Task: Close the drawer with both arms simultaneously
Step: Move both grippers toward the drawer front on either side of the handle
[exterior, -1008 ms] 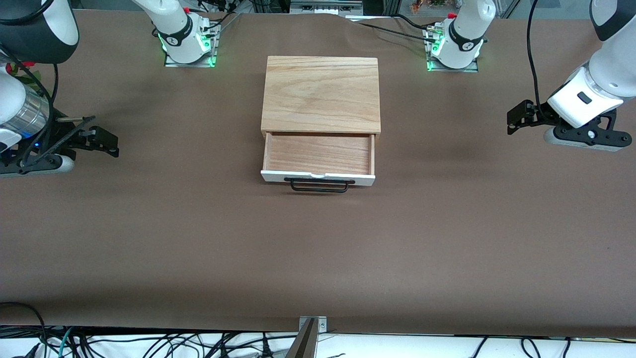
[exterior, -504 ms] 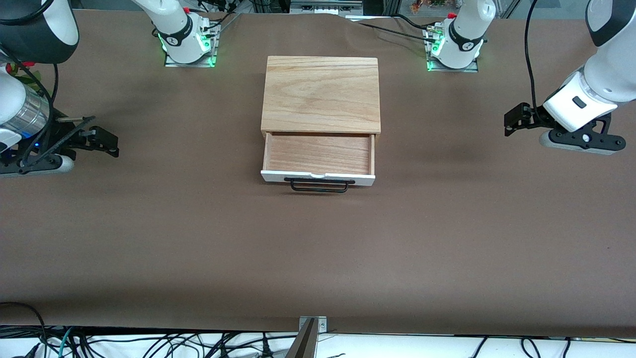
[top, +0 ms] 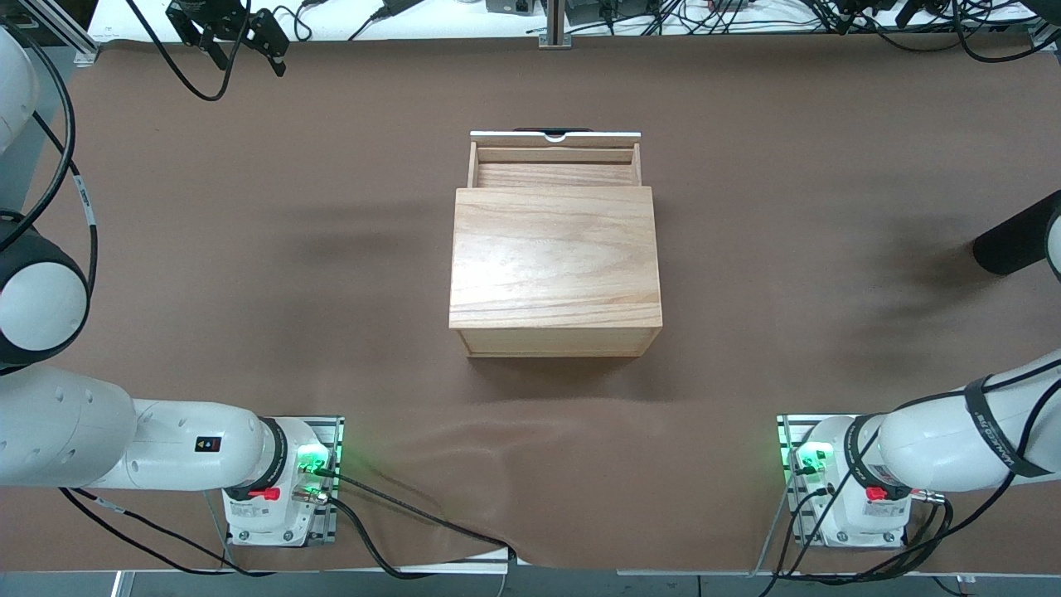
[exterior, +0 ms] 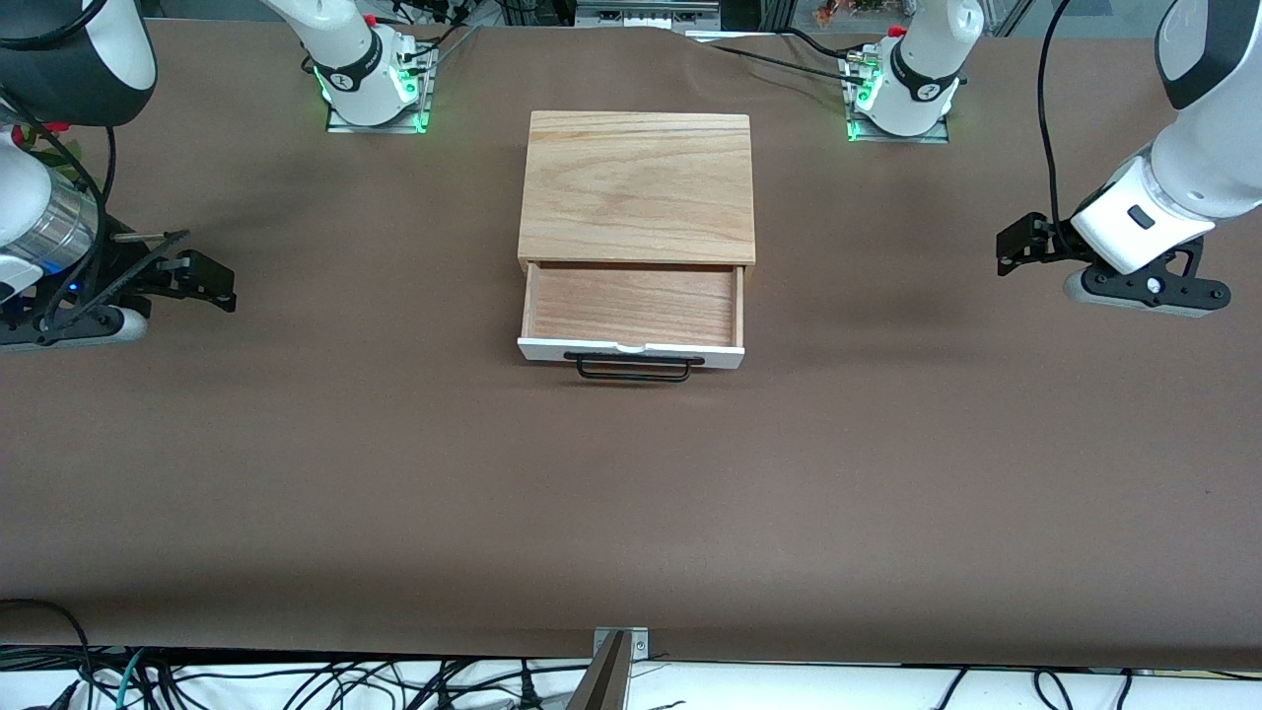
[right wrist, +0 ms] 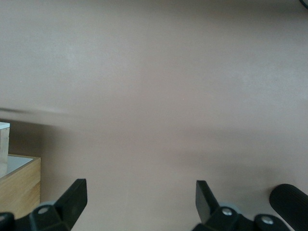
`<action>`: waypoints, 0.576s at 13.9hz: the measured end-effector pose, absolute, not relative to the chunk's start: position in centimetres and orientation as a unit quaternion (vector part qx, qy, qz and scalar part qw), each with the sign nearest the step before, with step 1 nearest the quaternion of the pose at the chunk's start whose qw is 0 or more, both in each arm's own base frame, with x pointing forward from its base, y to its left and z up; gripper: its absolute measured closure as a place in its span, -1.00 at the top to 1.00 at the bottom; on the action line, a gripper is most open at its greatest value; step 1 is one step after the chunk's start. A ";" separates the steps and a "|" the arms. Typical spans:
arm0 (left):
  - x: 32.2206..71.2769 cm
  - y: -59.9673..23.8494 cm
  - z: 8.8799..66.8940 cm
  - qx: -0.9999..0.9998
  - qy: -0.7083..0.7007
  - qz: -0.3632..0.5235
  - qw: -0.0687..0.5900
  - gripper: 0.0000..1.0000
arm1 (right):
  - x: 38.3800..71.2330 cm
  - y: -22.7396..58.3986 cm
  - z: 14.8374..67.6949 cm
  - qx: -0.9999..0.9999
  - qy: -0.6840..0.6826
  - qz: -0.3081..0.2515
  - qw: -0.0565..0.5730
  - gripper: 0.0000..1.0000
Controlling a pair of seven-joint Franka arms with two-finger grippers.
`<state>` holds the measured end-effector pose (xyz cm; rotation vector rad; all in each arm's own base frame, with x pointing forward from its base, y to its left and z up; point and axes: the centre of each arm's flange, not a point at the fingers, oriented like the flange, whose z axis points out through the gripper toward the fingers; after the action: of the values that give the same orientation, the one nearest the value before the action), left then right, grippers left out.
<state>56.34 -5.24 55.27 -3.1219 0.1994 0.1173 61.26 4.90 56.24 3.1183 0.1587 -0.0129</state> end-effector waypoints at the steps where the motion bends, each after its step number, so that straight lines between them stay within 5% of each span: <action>1: 56.3 -5.5 55.3 -0.997 0.065 0.038 0.001 1.00 | 61.3 4.9 56.2 0.999 0.051 -0.004 0.010 1.00; 8: 59.2 -14.0 50.3 -0.990 0.111 0.061 -0.066 1.00 | 62.4 5.5 53.2 0.998 0.054 -0.021 0.009 1.00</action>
<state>59.24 -14.00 50.33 -3.2474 0.3630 0.1994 62.42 5.49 53.17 3.1184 0.1674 -0.0668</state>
